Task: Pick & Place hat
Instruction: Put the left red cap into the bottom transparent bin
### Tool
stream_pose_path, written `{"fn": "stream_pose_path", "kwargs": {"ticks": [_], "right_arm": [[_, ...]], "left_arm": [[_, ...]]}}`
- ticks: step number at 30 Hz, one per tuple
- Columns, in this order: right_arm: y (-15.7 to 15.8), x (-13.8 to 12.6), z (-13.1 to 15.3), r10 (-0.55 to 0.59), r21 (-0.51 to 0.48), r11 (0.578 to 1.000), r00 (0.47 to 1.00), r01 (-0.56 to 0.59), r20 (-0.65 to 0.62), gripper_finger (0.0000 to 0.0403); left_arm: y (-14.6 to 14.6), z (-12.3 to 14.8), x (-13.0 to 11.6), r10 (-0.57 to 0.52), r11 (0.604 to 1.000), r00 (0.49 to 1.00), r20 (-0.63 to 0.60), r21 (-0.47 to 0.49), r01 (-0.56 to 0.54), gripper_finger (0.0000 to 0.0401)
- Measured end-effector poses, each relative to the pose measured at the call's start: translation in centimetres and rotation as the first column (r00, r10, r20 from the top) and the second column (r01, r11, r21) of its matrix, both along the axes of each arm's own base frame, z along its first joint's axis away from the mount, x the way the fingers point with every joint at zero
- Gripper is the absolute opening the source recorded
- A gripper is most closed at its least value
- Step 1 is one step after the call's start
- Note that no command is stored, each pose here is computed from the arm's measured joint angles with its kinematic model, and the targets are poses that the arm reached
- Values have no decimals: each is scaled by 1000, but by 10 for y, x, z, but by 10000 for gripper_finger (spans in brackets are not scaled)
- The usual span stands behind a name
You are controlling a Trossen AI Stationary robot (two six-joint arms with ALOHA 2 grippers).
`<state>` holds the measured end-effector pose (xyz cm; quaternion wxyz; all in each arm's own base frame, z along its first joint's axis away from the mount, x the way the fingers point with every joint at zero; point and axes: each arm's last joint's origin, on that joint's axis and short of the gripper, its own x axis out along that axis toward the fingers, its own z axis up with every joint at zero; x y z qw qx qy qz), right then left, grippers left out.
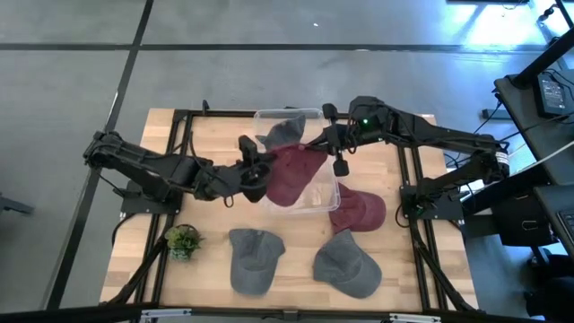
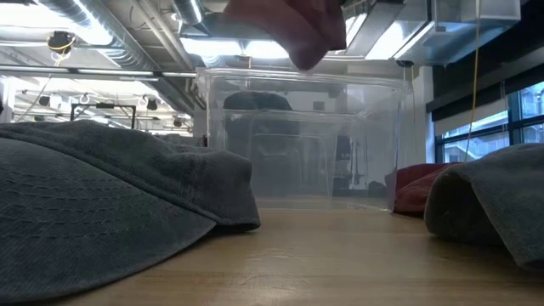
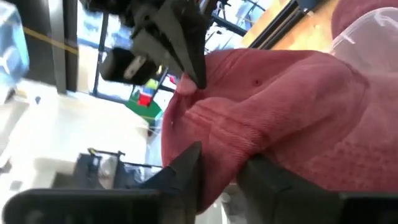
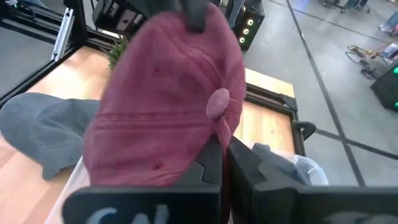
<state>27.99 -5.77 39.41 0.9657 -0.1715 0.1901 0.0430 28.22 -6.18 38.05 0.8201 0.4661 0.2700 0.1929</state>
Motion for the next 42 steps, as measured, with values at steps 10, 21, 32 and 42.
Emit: {"fn": "stream_pose_path", "kwargs": {"ticks": [10, 21, 32, 42], "right_arm": [[1, -10, 34, -23, -72, 997, 997, 28, 72, 3], [2, -6, 15, 3, -71, 997, 1000, -4, -11, 3], [5, 9, -9, 37, -63, 997, 999, -38, -9, 4], [6, 31, -21, 75, -60, 995, 997, -74, 9, 4]], "left_arm": [[6, -17, -6, -46, 982, 994, -101, -189, 27, 181], [36, 4, -4, 213, 853, 947, 239, -518, -62, 185], [56, 3, 10, 82, 760, 961, 265, -640, 112, 186], [65, -4, 21, 130, 701, 954, 270, -705, 104, 185]]}}
